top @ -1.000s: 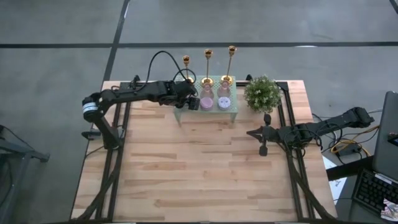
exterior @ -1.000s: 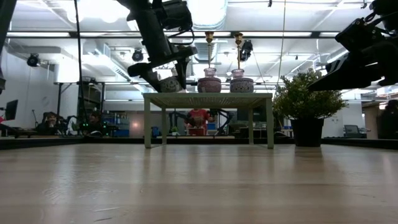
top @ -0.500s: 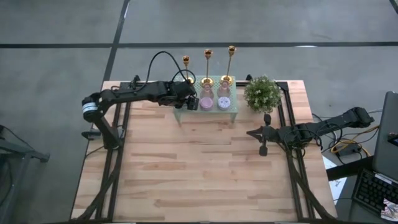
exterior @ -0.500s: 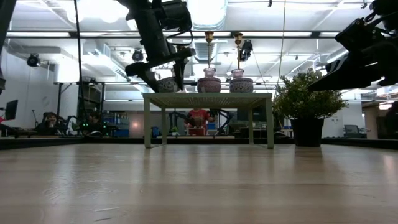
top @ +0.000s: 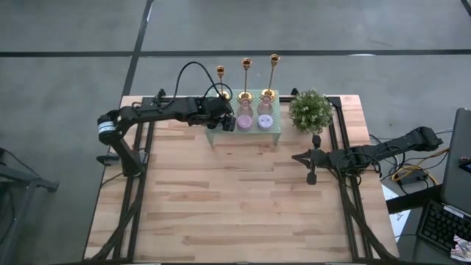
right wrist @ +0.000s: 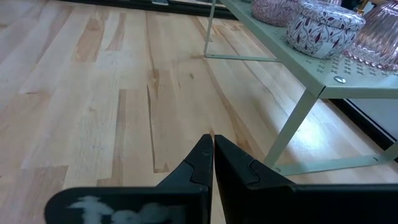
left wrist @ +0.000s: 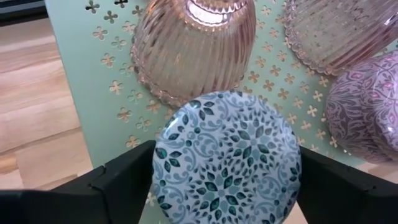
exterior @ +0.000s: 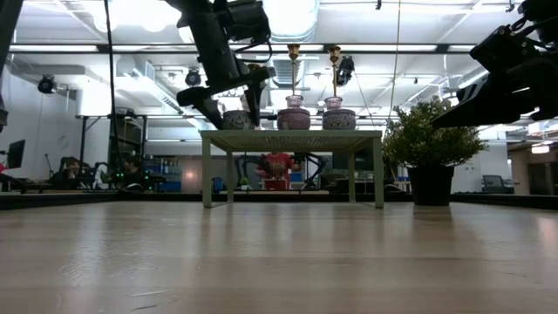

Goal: Pick & Place candle stick holders
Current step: Put the green patterned scented candle on the shelf, then return to Home Position

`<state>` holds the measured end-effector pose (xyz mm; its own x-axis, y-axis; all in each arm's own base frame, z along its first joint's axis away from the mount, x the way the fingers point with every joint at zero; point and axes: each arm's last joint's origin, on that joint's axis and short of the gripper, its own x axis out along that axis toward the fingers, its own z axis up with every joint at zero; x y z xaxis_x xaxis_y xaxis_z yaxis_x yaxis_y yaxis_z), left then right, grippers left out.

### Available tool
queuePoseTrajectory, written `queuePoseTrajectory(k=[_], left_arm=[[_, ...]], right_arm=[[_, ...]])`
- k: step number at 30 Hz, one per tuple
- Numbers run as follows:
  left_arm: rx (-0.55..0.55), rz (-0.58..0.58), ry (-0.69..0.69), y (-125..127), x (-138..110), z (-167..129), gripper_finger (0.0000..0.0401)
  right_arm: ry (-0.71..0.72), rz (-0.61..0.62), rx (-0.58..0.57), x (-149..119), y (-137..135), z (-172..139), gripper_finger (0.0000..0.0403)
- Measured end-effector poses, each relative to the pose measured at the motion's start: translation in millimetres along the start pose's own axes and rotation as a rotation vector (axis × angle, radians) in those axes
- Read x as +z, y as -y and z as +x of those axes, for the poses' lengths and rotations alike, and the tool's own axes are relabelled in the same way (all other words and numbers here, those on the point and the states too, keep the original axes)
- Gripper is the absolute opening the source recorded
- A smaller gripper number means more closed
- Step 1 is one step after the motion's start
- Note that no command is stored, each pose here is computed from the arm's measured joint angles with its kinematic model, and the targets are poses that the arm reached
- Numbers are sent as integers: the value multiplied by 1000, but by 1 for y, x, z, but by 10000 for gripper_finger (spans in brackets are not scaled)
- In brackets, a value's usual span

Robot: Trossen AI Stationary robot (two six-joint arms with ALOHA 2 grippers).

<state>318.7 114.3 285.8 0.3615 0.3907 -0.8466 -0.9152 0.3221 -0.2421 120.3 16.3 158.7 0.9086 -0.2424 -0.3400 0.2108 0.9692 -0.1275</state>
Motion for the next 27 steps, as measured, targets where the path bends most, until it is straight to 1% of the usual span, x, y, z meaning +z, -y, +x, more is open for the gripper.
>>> queuePoseTrajectory(k=[7,14,22,27], left_arm=[[-3,-3,3,1,0,0,367],[-2,-2,1,1,1,-3,374],[-38,17,19,-2,4,-23,372],[-52,-17,7,-9,2,-41,372]], right_arm=[[0,1,0,0,0,0,8],[0,0,0,0,0,0,8],[0,0,0,0,0,0,8],[0,0,0,0,0,0,8]])
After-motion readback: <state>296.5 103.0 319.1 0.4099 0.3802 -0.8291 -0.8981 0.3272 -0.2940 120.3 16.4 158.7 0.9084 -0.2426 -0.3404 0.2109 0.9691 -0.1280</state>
